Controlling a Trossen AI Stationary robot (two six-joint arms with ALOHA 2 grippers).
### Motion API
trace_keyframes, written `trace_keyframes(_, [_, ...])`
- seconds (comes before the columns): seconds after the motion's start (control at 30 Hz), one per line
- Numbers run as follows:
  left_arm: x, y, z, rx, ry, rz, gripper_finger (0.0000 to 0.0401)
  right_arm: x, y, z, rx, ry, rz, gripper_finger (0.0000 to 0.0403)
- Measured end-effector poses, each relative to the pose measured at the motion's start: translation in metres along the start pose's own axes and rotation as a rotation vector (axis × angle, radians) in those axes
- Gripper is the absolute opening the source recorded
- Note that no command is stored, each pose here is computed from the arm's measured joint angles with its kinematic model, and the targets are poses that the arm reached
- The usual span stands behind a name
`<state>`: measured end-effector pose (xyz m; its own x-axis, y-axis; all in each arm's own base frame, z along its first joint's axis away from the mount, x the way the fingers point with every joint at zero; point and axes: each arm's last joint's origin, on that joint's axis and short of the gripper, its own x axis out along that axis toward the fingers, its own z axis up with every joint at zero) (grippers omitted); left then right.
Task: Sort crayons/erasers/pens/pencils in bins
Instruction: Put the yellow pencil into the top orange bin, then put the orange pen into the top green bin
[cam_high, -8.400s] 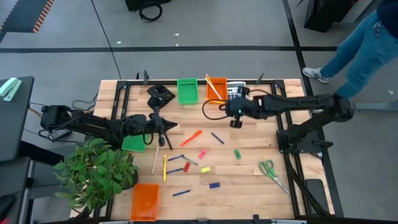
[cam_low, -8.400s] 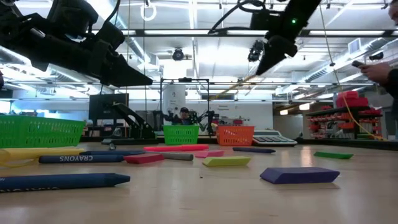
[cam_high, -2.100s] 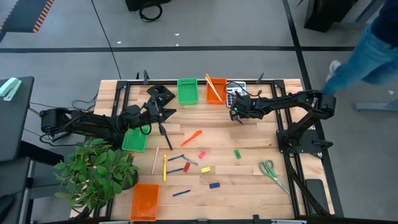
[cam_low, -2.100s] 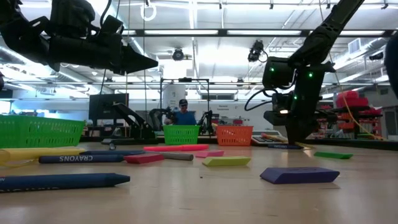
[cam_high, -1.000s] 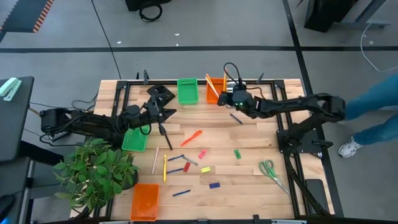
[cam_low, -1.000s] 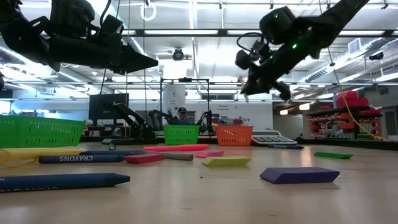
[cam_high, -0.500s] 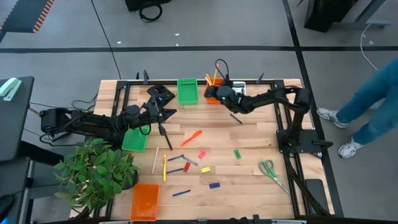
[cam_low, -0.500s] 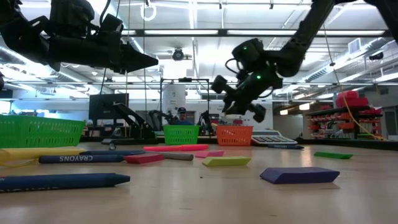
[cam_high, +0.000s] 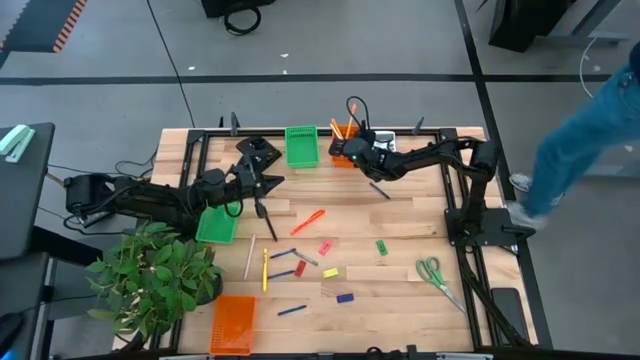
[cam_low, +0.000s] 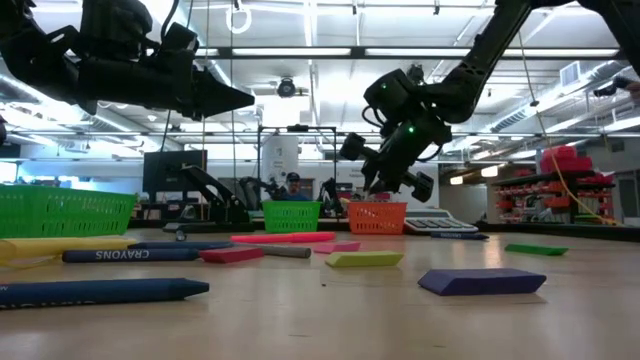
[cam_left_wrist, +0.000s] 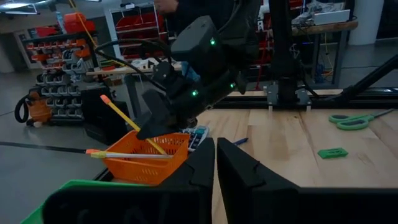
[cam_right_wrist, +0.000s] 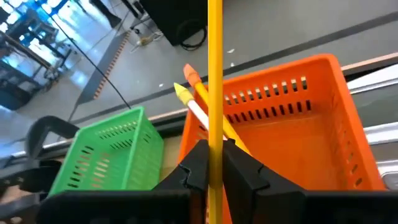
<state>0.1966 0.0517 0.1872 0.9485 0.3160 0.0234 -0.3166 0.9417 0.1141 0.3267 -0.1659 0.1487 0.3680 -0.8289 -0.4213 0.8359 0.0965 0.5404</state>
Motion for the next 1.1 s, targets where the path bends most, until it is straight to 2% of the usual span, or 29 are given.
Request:
trace_keyframes(0.4, [0.000,-0.001,0.000,-0.001,-0.001,-0.008,0.0019,0.000,-0.001,0.001,0.043,-0.037,-0.028,0.0043])
trace_keyframes(0.7, [0.000,-0.001,0.003,-0.003,-0.029,-0.004,0.0028,-0.007,0.001,-0.008,0.070,-0.039,-0.042,0.0047])
trace_keyframes(0.83, [0.000,-0.001,0.003,0.005,-0.032,-0.004,0.0028,-0.009,0.001,-0.009,0.081,-0.082,-0.064,0.0059])
trace_keyframes(1.1, [0.000,-0.001,0.003,0.006,-0.031,-0.004,0.0027,-0.010,0.002,-0.010,0.090,-0.080,-0.059,0.0099])
